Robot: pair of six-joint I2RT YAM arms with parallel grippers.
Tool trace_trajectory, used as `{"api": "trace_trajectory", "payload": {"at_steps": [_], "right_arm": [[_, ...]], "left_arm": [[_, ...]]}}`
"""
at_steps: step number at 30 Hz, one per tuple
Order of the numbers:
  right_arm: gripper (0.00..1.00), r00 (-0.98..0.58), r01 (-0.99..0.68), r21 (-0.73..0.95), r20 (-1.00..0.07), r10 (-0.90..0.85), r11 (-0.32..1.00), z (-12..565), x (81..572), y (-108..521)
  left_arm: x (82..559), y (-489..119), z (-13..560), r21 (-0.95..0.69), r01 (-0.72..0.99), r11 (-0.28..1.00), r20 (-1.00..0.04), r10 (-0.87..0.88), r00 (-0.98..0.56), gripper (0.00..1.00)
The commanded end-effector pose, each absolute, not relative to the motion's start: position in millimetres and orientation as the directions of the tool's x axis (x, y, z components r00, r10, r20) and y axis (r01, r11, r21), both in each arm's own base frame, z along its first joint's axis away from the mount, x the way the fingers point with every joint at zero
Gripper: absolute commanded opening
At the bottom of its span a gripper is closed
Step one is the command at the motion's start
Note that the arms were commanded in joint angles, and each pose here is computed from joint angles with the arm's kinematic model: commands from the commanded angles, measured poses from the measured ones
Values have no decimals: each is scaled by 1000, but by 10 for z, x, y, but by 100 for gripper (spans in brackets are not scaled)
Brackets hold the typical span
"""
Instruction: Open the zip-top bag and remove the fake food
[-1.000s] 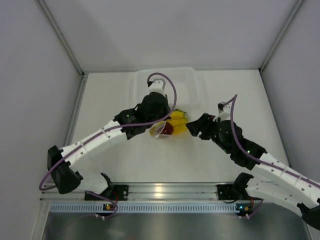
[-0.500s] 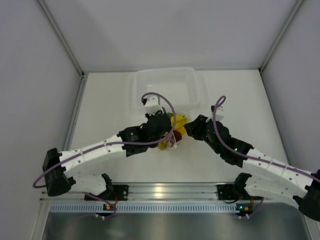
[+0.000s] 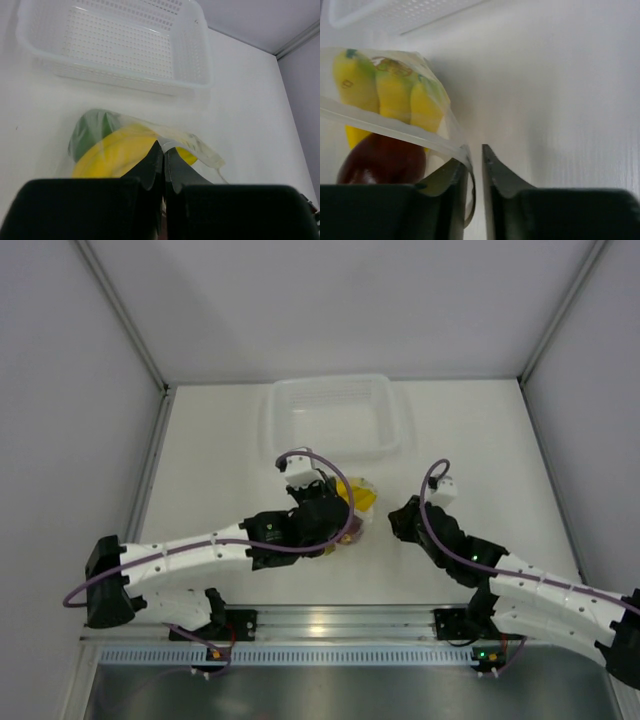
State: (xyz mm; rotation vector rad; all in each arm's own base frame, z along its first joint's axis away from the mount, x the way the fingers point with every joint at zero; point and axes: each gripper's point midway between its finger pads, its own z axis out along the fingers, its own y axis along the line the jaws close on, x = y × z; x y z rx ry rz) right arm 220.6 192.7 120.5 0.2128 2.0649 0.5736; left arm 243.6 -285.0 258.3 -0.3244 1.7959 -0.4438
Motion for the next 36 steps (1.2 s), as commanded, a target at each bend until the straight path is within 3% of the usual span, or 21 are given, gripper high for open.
{"api": "trace_trajectory", "payload": {"at_steps": [1,4,7,11,18,22,25,30,36], "right_arm": [[11,-456,-67,444,-810,369,893,1354,2279,1740],[13,-430,-14,415,-824,370,909,1420,2411,1479],[20,-428,-56,430,-826,367,901,1560,2470,1445],[27,-486,-237,447,-823,293,863,1896,2390,1764],[37,-498,-250,385,-838,224,888,2262,2259,1735],[40,-484,-299,420,-841,243,857,2516,2100,1766],[41,-495,-401,516,-817,295,757,2670,1959,1999],[42,-569,-351,656,-716,404,668,2394,1900,2185],[54,-569,-243,719,-649,505,651,2101,1955,2220]], "left_arm": [[2493,-2669,2924,-566,-35,824,-813,-565,-141,0],[2467,-2623,2851,-570,-40,821,-810,-569,-143,0],[2440,-2681,2769,-576,-22,817,-802,-570,-180,0],[2420,-2948,2667,-603,16,798,-774,-580,-253,0],[2373,-3324,2662,-586,48,809,-784,-551,-285,0],[2353,-3443,2642,-581,54,812,-788,-544,-290,0],[2346,-3498,2658,-590,51,806,-781,-554,-288,0],[2321,-3543,2738,-605,44,795,-775,-575,-262,0],[2258,-3604,2920,-633,44,773,-760,-610,-226,0]]}}
